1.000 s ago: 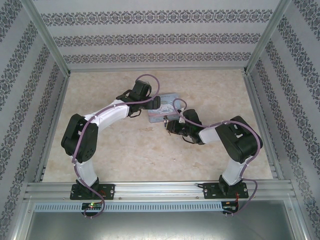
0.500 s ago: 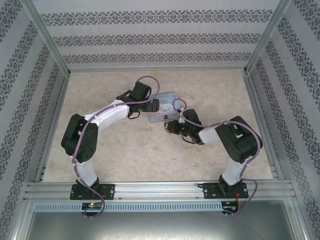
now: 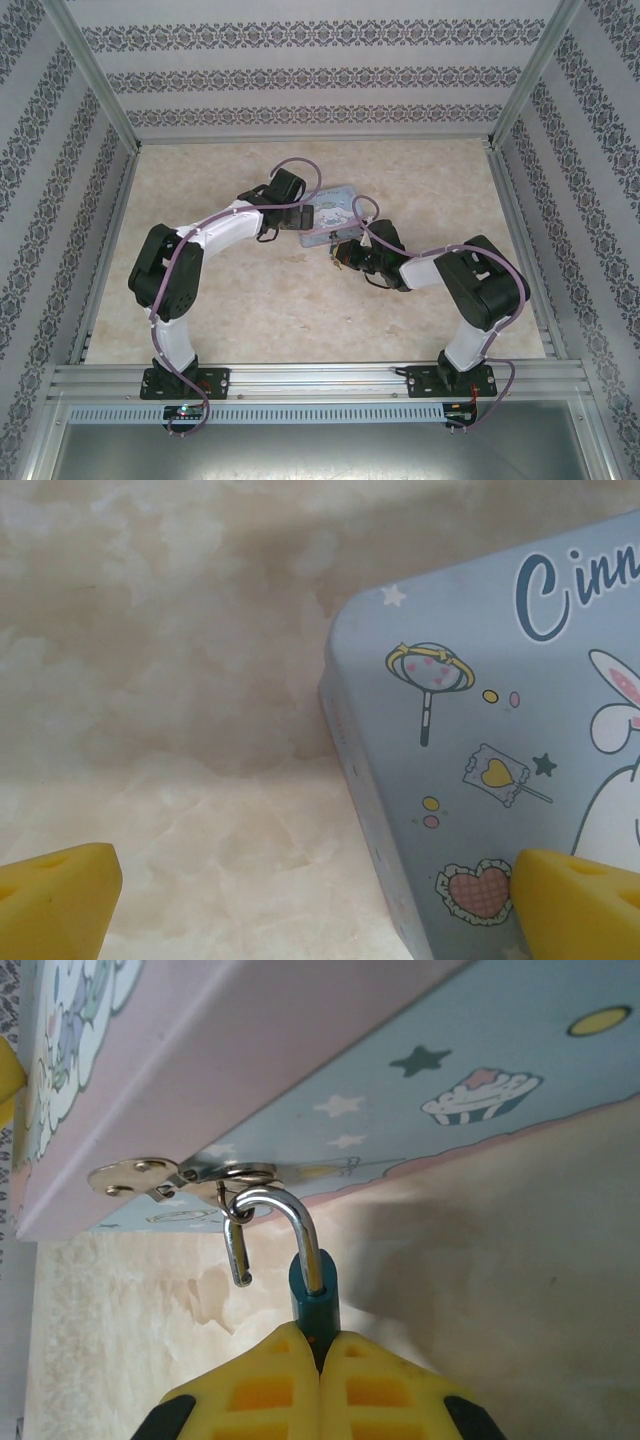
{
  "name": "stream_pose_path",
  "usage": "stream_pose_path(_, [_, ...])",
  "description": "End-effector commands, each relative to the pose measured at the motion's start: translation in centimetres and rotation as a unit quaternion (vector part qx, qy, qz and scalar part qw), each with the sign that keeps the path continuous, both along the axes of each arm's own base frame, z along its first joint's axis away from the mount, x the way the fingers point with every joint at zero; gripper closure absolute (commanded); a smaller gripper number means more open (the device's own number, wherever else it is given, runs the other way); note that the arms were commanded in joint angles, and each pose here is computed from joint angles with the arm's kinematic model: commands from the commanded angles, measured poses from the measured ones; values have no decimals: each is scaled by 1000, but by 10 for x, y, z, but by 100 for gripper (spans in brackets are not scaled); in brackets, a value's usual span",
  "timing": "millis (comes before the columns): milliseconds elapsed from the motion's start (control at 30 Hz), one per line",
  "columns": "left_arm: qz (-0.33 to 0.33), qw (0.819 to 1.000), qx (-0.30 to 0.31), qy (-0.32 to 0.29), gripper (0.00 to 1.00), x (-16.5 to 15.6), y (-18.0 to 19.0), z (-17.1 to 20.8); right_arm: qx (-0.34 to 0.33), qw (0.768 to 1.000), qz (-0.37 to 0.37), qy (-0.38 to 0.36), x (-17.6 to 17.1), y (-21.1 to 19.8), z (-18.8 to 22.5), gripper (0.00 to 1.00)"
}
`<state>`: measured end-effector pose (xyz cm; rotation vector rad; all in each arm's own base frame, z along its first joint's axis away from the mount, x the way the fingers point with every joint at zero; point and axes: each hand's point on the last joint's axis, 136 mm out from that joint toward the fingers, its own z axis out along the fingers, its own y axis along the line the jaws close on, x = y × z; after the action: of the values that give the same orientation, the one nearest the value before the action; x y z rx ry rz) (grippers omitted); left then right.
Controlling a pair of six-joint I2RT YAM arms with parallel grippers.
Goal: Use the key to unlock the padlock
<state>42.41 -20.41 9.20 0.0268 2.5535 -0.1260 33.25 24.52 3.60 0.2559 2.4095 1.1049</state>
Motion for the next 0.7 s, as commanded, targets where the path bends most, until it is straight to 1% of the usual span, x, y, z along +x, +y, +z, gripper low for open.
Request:
stream_pose_path(0, [13, 1000, 25, 12, 0, -7, 2, -6, 12, 999, -37, 3, 5, -9, 8, 100])
stream_pose_path(300, [16, 999, 15, 24, 0, -25, -9, -18, 29, 994, -95, 36, 5, -15, 3, 100])
stream_pose_path(667, [24, 999, 2, 36, 0, -35, -13, -29, 48, 983, -167, 66, 7, -23, -6, 100])
